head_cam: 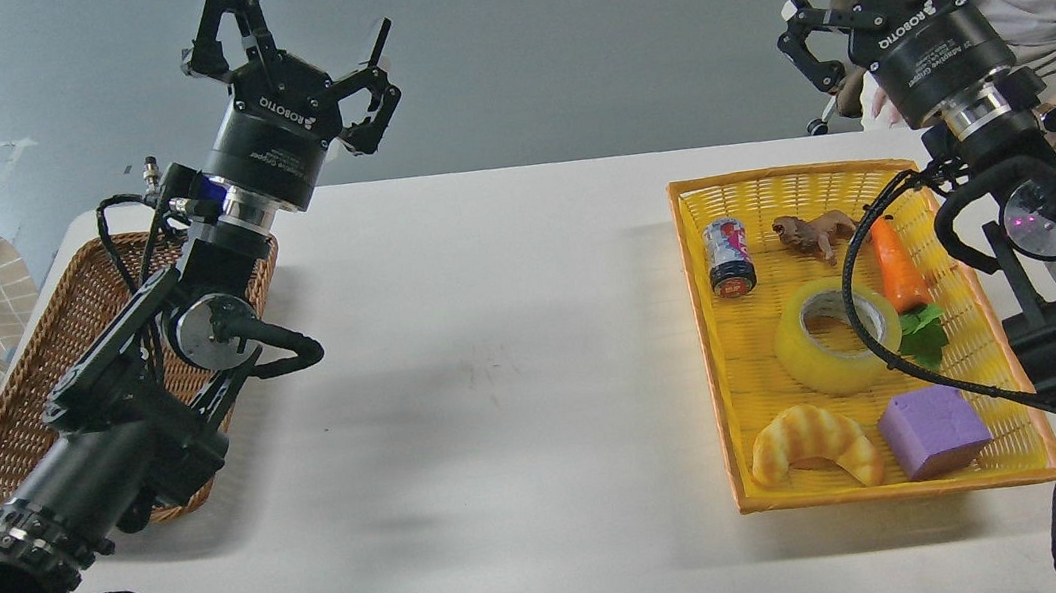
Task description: Place and transfer tape with both arms
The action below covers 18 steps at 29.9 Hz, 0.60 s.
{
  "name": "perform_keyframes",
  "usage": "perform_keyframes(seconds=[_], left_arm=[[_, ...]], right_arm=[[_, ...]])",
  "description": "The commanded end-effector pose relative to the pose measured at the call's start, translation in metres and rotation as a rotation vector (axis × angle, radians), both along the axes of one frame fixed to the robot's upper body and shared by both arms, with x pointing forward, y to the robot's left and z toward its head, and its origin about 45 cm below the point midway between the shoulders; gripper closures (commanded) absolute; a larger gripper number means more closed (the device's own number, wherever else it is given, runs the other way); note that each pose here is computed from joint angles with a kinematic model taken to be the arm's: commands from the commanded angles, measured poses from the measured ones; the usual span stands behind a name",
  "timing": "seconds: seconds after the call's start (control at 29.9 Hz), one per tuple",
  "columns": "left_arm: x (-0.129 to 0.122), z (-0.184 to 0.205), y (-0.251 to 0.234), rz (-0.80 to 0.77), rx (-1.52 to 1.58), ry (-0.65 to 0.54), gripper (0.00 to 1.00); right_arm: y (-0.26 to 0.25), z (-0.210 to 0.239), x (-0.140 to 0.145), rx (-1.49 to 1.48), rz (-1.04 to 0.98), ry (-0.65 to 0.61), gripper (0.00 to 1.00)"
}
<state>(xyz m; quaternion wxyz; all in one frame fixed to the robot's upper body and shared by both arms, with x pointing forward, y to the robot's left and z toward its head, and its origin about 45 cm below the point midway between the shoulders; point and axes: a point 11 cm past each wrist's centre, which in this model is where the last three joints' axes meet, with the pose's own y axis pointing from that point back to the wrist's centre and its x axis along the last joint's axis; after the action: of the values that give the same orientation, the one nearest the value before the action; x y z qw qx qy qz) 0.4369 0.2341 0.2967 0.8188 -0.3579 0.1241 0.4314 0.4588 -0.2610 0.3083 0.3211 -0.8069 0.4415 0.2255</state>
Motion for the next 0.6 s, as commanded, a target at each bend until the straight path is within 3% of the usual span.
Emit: perform_keyframes(seconds=[0.0,0.57], left_arm=[[0.0004,0.0007,0.0009,0.003,0.000,-0.002,0.02],[0.0006,0.0015,-0.0010,-0.001,-0.001,-0.004,0.02]], right_arm=[[-0.0005,0.0008,-0.0001,-0.001,-0.001,-0.002,0.00],[0.0003,0.0009,-0.0002,-0.004,0.002,-0.003,0.00]])
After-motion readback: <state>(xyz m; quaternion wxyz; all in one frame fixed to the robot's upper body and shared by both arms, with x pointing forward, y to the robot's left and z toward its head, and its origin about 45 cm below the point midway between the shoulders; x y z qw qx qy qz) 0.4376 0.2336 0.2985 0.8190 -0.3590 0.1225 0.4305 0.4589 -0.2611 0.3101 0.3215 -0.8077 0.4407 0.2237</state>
